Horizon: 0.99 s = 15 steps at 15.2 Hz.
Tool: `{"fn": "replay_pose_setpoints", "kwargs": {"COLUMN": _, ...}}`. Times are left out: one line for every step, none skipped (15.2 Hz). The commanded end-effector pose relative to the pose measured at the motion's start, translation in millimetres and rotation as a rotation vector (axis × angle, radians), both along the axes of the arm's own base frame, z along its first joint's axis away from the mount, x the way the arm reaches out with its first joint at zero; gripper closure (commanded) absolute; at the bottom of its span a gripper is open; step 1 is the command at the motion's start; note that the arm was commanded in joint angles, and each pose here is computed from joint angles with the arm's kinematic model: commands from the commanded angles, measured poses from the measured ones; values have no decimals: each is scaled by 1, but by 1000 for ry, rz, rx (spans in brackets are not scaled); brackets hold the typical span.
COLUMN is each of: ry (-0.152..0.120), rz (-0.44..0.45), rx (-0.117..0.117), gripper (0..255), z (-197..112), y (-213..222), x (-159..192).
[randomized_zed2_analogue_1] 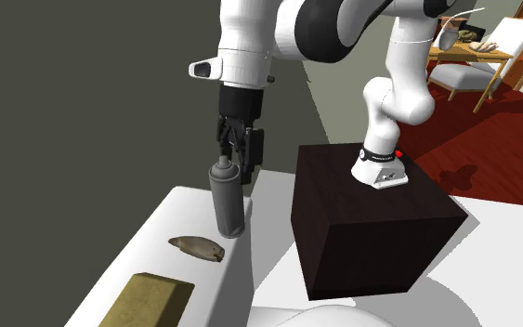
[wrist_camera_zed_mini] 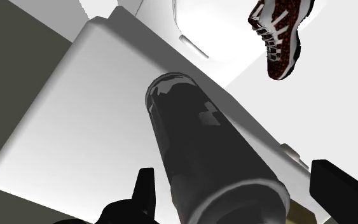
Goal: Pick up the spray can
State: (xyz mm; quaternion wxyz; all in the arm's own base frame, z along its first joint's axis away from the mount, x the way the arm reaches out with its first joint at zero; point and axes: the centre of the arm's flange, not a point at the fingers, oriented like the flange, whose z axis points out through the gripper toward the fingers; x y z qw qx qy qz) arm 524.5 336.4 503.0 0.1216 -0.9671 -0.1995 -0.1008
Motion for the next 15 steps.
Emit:
{"fn": "replay_pose_setpoints", "kwargs": {"ry": -1, "rz": 0, "rx": 0, "gripper": 0, "z": -7, "y": 1, "x": 1}}
{"fn": "replay_pose_setpoints", "kwargs": {"ry": -1, "rz": 0, "rx": 0, "gripper": 0, "z": -7, "y": 1, "x": 1}}
{"fn": "replay_pose_setpoints", "kwargs": {"ry": -1, "rz": 0, "rx": 0, "gripper": 255, "z": -7, "y": 1, "x": 0}}
{"fn": "replay_pose_setpoints", "kwargs": {"ry": -1, "rz": 0, "rx": 0, "gripper": 255, "z": -7, "y": 1, "x": 1}}
{"fn": "replay_pose_setpoints", "kwargs": {"ry": -1, "rz": 0, "rx": 0, "gripper": 255, "z": -7, "y": 1, "x": 1}}
{"fn": "replay_pose_setpoints", "kwargs": {"ry": -1, "rz": 0, "rx": 0, "gripper": 255, "z": -7, "y": 1, "x": 1}}
{"fn": "replay_pose_setpoints", "kwargs": {"ry": -1, "rz": 0, "rx": 0, "gripper": 255, "z": -7, "y": 1, "x": 1}}
{"fn": "replay_pose_setpoints", "kwargs": {"ry": -1, "rz": 0, "rx": 0, "gripper": 255, "z": -7, "y": 1, "x": 1}}
{"fn": "replay_pose_setpoints", "kwargs": {"ry": -1, "rz": 0, "rx": 0, "gripper": 255, "z": -7, "y": 1, "x": 1}}
{"fn": "replay_pose_setpoints", "kwargs": {"ry": -1, "rz": 0, "rx": 0, "gripper": 255, "z": -7, "y": 0, "x": 1}}
{"fn": "replay_pose_setpoints", "kwargs": {"ry": -1, "rz": 0, "rx": 0, "gripper": 255, "z": -7, "y": 1, "x": 1}}
{"fn": "replay_pose_setpoints", "kwargs": {"ry": -1, "rz": 0, "rx": 0, "gripper": 255, "z": -7, "y": 1, "x": 1}}
{"fn": "replay_pose_setpoints", "kwargs": {"ry": -1, "rz": 0, "rx": 0, "gripper": 255, "z": -2, "y": 1, "x": 1}}
{"fn": "replay_pose_setpoints", "kwargs": {"ry": -1, "rz": 0, "rx": 0, "gripper": 255, "z": 3, "y": 1, "x": 1}}
{"fn": "replay_pose_setpoints", "kwargs": {"ry": -1, "rz": 0, "rx": 0, "gripper": 255, "z": 9, "y": 1, "x": 1}}
